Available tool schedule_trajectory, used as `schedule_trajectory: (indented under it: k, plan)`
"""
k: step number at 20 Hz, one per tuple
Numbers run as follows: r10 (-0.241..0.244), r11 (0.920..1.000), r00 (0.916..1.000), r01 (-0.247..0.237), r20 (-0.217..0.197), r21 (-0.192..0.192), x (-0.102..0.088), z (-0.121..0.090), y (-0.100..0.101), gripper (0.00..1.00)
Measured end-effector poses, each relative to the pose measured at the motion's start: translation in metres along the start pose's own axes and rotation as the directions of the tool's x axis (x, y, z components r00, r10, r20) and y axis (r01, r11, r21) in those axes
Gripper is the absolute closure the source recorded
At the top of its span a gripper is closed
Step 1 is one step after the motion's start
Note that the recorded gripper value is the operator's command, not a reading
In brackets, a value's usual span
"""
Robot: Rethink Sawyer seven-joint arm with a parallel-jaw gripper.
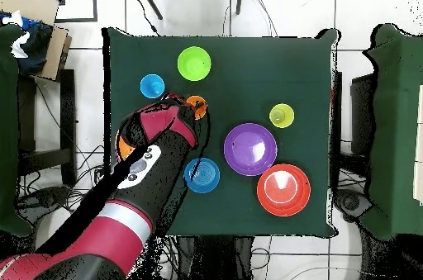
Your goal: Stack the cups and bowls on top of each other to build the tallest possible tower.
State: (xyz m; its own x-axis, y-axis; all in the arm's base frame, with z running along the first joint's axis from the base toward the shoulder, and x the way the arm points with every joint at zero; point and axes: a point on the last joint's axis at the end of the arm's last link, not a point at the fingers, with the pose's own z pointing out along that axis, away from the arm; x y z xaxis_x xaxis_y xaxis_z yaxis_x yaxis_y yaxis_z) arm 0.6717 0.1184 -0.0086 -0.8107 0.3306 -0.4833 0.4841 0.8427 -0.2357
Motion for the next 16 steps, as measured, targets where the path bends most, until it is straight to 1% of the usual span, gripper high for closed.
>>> schedule_trajectory:
  k: [6,11,16]
  plan:
    - [0.028,0.9996,0.9996,-0.028,-0.007,0.005,-0.01,0.007,-0.011,0.0]
    - [0.044,0.9991,0.999,-0.044,-0.008,-0.001,-0.017,0.006,-0.014,0.0]
    - [0.045,0.999,0.999,-0.045,-0.006,-0.002,-0.018,0.005,-0.014,0.0]
